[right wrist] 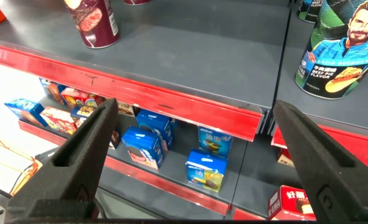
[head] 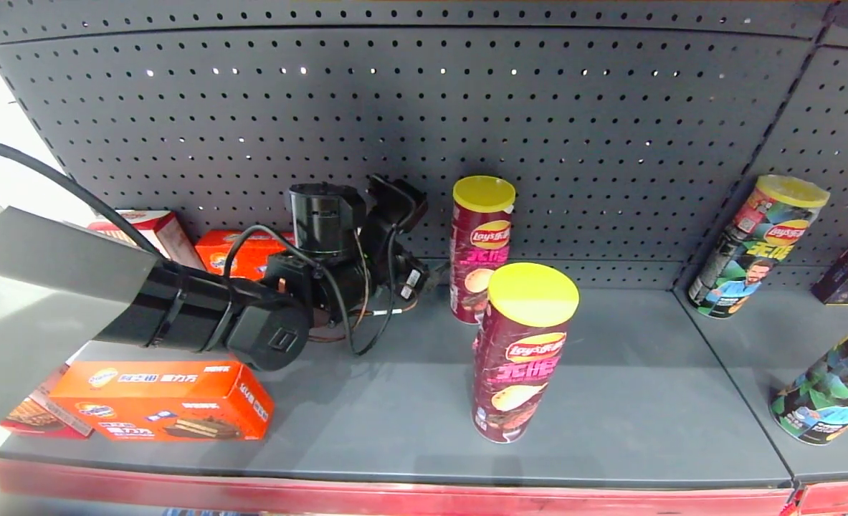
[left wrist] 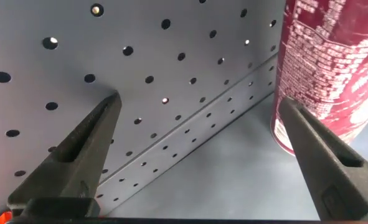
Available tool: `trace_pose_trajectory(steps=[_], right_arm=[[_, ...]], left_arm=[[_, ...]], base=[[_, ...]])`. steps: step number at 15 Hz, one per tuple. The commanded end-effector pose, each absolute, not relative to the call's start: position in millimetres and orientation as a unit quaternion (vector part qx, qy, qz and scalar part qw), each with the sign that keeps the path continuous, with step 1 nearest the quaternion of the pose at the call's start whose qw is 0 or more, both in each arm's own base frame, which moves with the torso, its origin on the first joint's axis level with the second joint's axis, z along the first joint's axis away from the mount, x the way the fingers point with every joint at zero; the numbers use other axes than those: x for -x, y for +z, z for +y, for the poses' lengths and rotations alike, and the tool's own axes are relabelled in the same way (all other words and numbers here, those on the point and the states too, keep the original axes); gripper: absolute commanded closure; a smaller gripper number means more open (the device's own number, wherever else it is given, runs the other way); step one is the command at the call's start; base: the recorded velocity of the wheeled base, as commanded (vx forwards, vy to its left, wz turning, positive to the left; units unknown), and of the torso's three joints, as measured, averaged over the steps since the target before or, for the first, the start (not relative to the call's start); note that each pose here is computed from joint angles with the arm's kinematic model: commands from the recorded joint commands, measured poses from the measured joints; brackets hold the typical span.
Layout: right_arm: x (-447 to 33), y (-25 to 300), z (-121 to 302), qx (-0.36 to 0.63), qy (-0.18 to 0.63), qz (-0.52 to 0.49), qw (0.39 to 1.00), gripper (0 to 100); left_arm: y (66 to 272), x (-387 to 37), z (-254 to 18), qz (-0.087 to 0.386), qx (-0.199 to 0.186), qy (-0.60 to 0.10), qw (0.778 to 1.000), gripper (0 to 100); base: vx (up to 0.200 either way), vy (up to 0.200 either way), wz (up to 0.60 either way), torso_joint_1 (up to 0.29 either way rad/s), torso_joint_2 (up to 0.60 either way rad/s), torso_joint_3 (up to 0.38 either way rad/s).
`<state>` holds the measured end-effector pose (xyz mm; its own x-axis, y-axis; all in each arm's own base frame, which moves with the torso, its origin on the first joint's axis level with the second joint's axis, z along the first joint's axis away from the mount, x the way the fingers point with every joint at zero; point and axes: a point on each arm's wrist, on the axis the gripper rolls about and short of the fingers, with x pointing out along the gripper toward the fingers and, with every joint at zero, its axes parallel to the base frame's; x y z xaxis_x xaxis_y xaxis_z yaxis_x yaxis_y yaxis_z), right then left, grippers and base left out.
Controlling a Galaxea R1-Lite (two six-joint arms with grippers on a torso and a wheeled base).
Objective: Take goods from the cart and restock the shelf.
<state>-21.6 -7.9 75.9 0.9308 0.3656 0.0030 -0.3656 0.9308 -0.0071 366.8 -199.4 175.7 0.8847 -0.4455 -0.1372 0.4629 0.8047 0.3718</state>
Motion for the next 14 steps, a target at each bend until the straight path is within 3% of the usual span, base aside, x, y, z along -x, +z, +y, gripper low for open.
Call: trace_pose_trajectory(steps=[1,4,7,8,10,12,14], right_arm=[[21.5,75.9,-7.9,0.004,0.187,-0.001,0.982,0],[21.5,75.9,-7.9,0.004,0.187,-0.001,0.982,0],[21.5,75.9,-7.9,0.004,0.187,-0.001,0.982,0],[21.5,75.9,-7.9,0.003,0.187,-0.001,0.982,0],[21.5,75.9,-7.9,0.004,0.187,-0.001,0.982,0],[21.5,75.9,-7.9,0.004,0.187,-0.001,0.982,0],[21.5,75.9,-7.9,0.003,0.187,-0.001,0.982,0]], left_arm=[[174.6,-365.3,-197.3,0.025,-0.201,-0.238,0.950,0],[212.1,-337.6,-177.6,-0.001,-0.165,-0.228,0.960,0],[248.6,-302.3,-161.6,-0.046,-0.093,-0.207,0.973,0],[263.5,-272.4,-150.7,-0.068,-0.064,-0.211,0.973,0],[270.5,-235.1,-138.8,-0.082,-0.054,-0.220,0.970,0],[257.3,-174.7,-100.8,-0.078,-0.051,-0.201,0.975,0],[251.6,-120.5,-69.0,-0.106,-0.038,-0.200,0.973,0]], base=[[0.000,0.000,0.00,0.000,0.00,0.000],[0.000,0.000,0.00,0.000,0.00,0.000],[0.000,0.000,0.00,0.000,0.00,0.000],[0.000,0.000,0.00,0.000,0.00,0.000],[0.000,0.000,0.00,0.000,0.00,0.000],[0.000,0.000,0.00,0.000,0.00,0.000],[0.000,0.000,0.00,0.000,0.00,0.000]])
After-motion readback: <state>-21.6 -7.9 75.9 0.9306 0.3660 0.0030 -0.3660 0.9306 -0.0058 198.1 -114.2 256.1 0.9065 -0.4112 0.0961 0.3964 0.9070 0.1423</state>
